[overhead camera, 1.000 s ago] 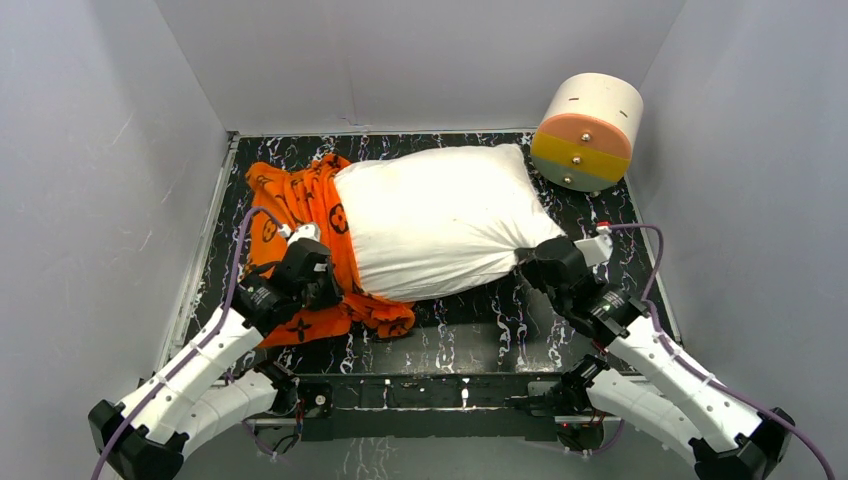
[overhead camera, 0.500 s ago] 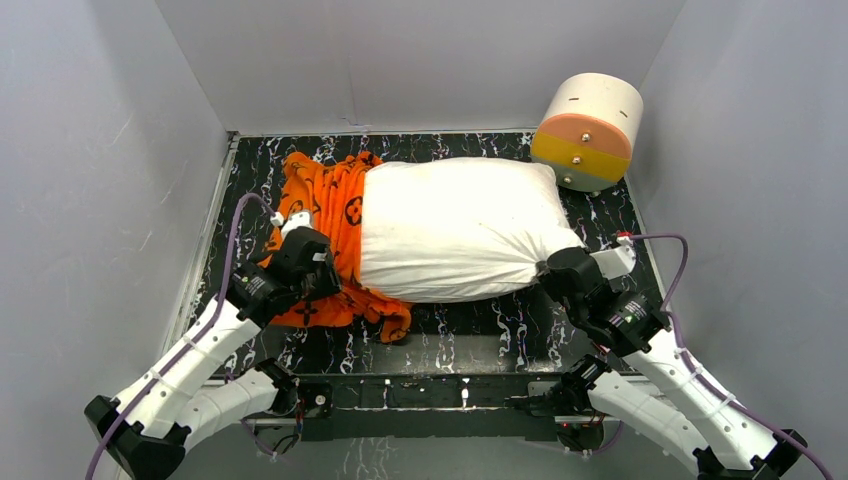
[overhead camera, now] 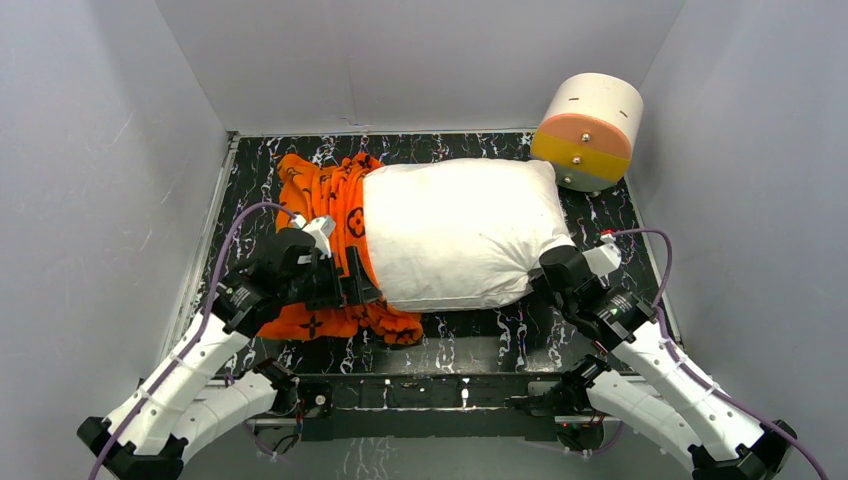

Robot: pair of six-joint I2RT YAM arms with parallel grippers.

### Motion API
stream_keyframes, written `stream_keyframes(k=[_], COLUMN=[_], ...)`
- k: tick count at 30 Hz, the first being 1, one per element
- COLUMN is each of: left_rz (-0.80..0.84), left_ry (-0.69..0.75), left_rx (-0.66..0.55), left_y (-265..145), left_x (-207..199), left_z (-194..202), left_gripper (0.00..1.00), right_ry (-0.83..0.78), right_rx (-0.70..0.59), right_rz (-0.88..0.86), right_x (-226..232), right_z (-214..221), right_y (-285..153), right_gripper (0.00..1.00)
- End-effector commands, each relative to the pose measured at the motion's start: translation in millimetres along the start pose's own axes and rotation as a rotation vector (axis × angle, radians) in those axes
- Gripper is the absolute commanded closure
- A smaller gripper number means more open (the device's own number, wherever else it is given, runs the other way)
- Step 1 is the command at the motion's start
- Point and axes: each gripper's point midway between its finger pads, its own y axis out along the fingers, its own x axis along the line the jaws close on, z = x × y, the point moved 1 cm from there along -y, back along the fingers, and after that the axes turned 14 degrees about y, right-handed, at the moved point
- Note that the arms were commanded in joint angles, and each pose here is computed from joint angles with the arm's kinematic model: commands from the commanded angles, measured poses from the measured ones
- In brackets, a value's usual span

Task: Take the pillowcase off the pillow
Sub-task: Remove the pillow from the pillowcase.

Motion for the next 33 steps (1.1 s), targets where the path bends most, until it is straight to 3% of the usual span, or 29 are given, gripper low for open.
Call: stream_keyframes(k=[1,5,7,13,16,23,26,29,33], left_rz=[0.109,0.171,0.160,0.160,0.058,-0.025,-0.121,-0.272,-0.613], left_ry=[-0.053,-0.116,-0.150,-0.324,-0.315,-0.162,-0.097,0.078,0.234], left_rx=[0.067,0.196,0.200,-0.100,-0.194,-0.152,-0.159,-0.134,-0.062], left_y=[-13.1,3.8,13.7,47.9,57.1,89.6,100.3,103.8,84.4], left_x=[-14.7,-16.3,-12.1,-0.7,15.9,-4.1,-3.6,7.8,54.4], left_z=[24.3,57.7,62.9,38.4,29.2,40.8,51.0,52.3,49.3], left_gripper=[0.02,0.02,0.02,0.02,0.02,0.03,0.14,0.48,0.82], right_ry=[0.030,0.033,0.038,0.061,0.074,0.075,0.084,0.071,0.013], right_rx=[-0.011,0.011,0.031,0.056,0.079,0.091,0.093,0.058,-0.121], right_rz=[-0.092,-0.098,-0.110,-0.139,-0.148,-0.143,-0.143,-0.155,-0.110], right_x=[20.5,21.4,24.2,26.9,28.4,29.3,29.0,31.0,28.0], right_z=[-5.4,-1.6,0.8,5.2,10.0,13.9,13.7,6.1,-34.1], right_y=[-5.1,-5.6,-7.9,-9.1,-8.3,-5.6,-6.2,-7.9,-19.8], right_gripper=[1.00,1.00,1.00,1.00,1.00,1.00,1.00,1.00,1.00])
